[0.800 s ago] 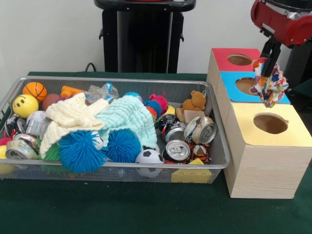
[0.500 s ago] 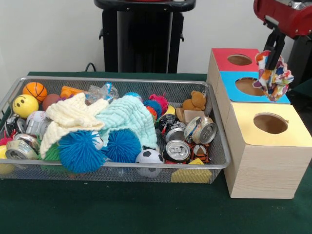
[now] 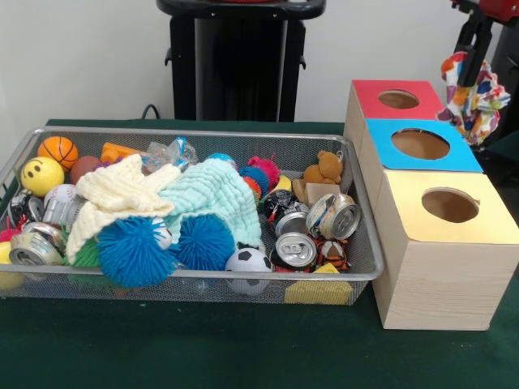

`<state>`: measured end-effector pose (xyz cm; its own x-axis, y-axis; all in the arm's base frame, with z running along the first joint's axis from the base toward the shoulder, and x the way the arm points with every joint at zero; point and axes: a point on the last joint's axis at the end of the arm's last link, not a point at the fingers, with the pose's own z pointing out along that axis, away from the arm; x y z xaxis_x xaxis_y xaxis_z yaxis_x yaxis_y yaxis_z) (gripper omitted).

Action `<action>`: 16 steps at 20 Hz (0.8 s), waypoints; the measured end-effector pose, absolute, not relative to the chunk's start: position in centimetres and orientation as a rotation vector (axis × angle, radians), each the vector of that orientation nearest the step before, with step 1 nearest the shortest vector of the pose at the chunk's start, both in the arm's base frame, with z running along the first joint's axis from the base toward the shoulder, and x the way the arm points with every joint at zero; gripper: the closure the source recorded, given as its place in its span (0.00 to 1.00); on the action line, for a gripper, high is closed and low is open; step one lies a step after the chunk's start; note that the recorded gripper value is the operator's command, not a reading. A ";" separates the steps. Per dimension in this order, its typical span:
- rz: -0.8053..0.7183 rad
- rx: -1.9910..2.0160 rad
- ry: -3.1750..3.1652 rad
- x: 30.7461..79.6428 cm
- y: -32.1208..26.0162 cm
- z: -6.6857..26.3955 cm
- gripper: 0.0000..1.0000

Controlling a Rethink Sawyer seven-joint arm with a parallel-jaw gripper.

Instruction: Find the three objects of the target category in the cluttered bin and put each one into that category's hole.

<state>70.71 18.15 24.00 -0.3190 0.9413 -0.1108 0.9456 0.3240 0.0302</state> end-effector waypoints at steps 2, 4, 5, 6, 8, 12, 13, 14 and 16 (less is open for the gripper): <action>-0.057 1.761 2.463 70.8 18.1 24.2 1.00; -0.056 1.757 2.460 70.8 18.1 24.1 1.00; -0.060 1.752 2.459 70.8 18.1 24.0 1.00; -0.063 1.748 2.458 70.8 18.1 23.9 1.00; -0.073 1.738 2.461 70.8 18.0 23.6 1.00; -0.091 1.724 2.471 70.9 18.2 22.4 1.00; -0.095 1.721 2.474 71.0 18.3 21.9 1.00; -0.097 1.718 2.476 71.0 18.4 21.4 1.00; -0.100 1.712 2.482 71.1 18.5 20.1 1.00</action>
<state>71.07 18.54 20.14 -0.3504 0.9261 -0.1399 0.9344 0.3560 0.0162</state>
